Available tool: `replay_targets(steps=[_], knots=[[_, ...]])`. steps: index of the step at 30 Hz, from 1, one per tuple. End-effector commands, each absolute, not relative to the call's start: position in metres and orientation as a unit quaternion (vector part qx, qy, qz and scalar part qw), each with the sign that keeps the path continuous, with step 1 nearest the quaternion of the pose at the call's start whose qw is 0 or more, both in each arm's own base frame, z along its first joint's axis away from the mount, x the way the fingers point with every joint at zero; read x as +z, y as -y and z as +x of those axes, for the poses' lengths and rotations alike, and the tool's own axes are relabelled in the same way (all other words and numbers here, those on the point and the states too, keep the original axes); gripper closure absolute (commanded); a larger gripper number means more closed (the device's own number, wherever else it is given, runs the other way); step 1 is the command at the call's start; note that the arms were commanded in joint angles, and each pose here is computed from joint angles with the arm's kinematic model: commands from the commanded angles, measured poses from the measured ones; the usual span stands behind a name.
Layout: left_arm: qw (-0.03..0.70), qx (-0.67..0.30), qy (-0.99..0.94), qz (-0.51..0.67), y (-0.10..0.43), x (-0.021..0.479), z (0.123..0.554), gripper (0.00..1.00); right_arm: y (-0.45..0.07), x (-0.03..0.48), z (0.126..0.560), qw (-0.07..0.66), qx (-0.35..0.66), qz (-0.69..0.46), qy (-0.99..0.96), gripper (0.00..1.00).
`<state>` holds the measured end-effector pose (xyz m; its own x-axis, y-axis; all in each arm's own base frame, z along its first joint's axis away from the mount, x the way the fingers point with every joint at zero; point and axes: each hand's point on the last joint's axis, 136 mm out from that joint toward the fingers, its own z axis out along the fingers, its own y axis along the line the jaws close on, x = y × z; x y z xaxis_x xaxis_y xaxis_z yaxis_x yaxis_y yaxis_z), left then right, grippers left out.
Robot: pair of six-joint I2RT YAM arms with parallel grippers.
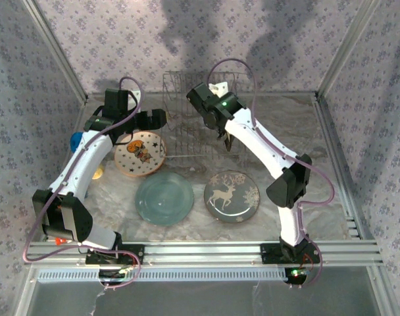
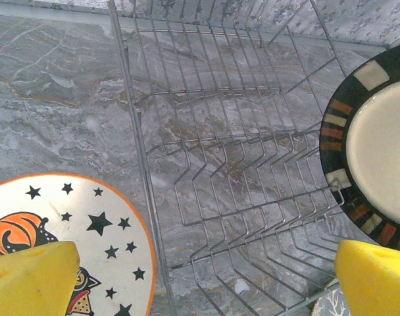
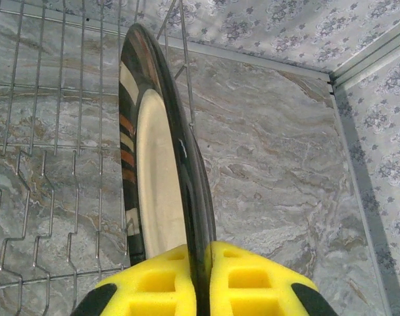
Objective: Load the plates into the dish rack
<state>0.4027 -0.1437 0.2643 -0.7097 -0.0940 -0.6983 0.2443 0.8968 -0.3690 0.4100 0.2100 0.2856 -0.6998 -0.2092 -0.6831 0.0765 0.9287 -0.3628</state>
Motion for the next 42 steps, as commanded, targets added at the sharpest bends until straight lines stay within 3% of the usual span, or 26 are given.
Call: replay_targets(steps=[1, 10, 23, 42], knots=[[0.379, -0.226, -0.896, 0.047, 0.143, 0.264, 0.403, 0.01, -0.219, 0.301, 0.415, 0.42, -0.173, -0.007, -0.891, 1.0], [0.378, -0.228, -0.896, 0.047, 0.143, 0.264, 0.402, 0.01, -0.228, 0.283, 0.414, 0.402, -0.172, 0.001, -0.899, 1.0], [0.378, -0.23, -0.896, 0.047, 0.144, 0.265, 0.402, 0.01, -0.207, 0.329, 0.407, 0.439, -0.178, 0.015, -0.881, 1.0], [0.379, -0.231, -0.895, 0.046, 0.144, 0.266, 0.402, 0.01, -0.193, 0.35, 0.405, 0.461, -0.168, 0.048, -0.87, 1.0]])
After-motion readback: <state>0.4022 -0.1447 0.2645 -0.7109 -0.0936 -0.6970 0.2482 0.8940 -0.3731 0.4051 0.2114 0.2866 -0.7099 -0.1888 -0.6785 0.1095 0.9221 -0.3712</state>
